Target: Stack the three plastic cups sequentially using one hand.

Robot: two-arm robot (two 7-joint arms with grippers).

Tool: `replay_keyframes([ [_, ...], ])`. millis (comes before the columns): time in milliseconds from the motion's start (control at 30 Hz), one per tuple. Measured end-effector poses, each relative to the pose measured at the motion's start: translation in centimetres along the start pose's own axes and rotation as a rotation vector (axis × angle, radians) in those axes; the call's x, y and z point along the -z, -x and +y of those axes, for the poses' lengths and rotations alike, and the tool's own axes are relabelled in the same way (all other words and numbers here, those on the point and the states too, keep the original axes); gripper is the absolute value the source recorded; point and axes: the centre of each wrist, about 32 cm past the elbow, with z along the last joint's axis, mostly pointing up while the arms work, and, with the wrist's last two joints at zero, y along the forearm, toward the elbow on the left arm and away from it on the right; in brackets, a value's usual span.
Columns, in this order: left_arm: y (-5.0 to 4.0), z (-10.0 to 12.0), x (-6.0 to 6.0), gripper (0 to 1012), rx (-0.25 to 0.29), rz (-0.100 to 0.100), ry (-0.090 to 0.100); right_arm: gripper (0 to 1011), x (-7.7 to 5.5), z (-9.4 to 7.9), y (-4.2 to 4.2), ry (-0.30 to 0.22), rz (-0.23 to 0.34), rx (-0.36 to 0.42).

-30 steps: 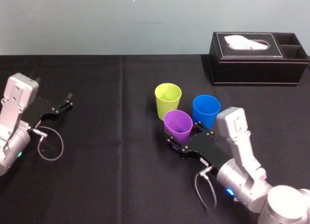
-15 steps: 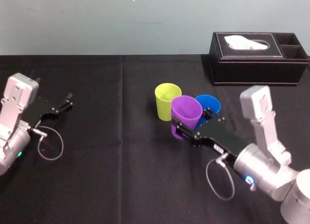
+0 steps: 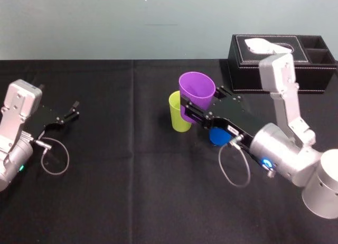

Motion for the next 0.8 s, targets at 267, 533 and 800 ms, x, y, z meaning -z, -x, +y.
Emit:
replay_keyframes([
  [267, 0.00, 0.0, 0.0, 1011, 0.000, 0.000, 0.000, 733, -0.7, 2.9, 0.39, 0.008, -0.016, 0.018],
  [533, 0.00, 0.0, 0.0, 1011, 0.000, 0.000, 0.000, 733, -0.3, 5.0, 0.54, 0.020, -0.026, 0.055],
  [800, 0.00, 0.0, 0.0, 1011, 0.000, 0.000, 0.000, 733, 0.7, 6.2, 0.13, 0.034, -0.033, 0.092],
])
